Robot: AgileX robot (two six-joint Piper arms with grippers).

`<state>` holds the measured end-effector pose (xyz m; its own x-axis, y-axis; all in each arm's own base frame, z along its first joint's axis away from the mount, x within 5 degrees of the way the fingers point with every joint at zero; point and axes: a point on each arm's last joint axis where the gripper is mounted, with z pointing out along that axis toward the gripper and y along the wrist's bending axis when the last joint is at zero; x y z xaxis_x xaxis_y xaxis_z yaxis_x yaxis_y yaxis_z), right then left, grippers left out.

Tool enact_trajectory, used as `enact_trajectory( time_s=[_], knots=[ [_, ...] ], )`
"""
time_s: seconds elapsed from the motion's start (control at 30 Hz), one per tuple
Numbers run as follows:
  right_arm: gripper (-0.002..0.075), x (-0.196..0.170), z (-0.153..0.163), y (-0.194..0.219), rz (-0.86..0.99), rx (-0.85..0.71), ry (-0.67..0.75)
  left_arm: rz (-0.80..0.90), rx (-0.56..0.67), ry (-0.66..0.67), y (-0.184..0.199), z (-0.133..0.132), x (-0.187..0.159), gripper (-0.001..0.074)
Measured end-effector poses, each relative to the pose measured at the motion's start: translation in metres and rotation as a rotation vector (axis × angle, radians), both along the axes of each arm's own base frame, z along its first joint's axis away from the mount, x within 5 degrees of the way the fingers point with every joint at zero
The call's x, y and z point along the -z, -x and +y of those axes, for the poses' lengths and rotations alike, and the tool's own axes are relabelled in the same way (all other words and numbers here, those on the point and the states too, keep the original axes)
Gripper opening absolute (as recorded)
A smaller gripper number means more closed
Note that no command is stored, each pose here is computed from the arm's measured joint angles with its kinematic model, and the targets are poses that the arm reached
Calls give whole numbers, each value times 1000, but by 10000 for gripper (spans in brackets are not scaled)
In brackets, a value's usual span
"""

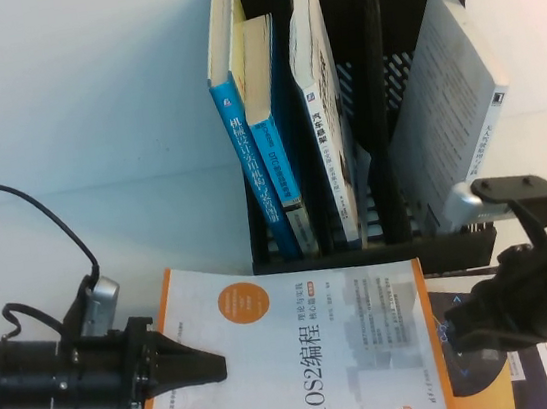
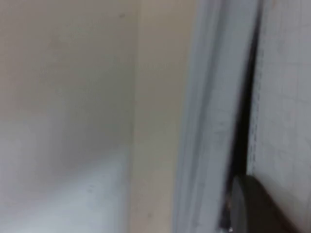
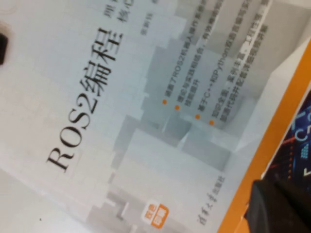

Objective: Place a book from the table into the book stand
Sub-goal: Pick up the book with your left arm, then place the book on the book shelf

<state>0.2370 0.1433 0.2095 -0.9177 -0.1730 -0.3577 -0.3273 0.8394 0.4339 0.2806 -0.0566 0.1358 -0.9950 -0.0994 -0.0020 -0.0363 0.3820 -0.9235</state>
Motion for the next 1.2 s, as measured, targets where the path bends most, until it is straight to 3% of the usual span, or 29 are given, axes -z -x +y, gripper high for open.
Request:
enact_trajectory(
  time_s=[0.27,0.47,0.67,0.87,1.0,1.2],
  knots=[
    [-3,-39,-7,18,-113,-33,-43,-150,-19,-83,12,1,-69,102],
    [-3,-62,-13,31,-200,-46,-65,-365,-74,-154,31,2,-165,101],
    [-3,-72,-16,37,-243,-48,-79,-661,-89,-164,69,-15,-272,101],
    [-3,-72,-17,39,-239,-53,-77,-930,-220,-169,88,-31,-353,100],
    [-3,-73,-17,39,-241,-53,-78,-1000,-321,-208,76,-40,-379,100],
    [-3,-72,-17,40,-238,-62,-68,-970,-316,-359,31,-69,-377,100]
  ],
)
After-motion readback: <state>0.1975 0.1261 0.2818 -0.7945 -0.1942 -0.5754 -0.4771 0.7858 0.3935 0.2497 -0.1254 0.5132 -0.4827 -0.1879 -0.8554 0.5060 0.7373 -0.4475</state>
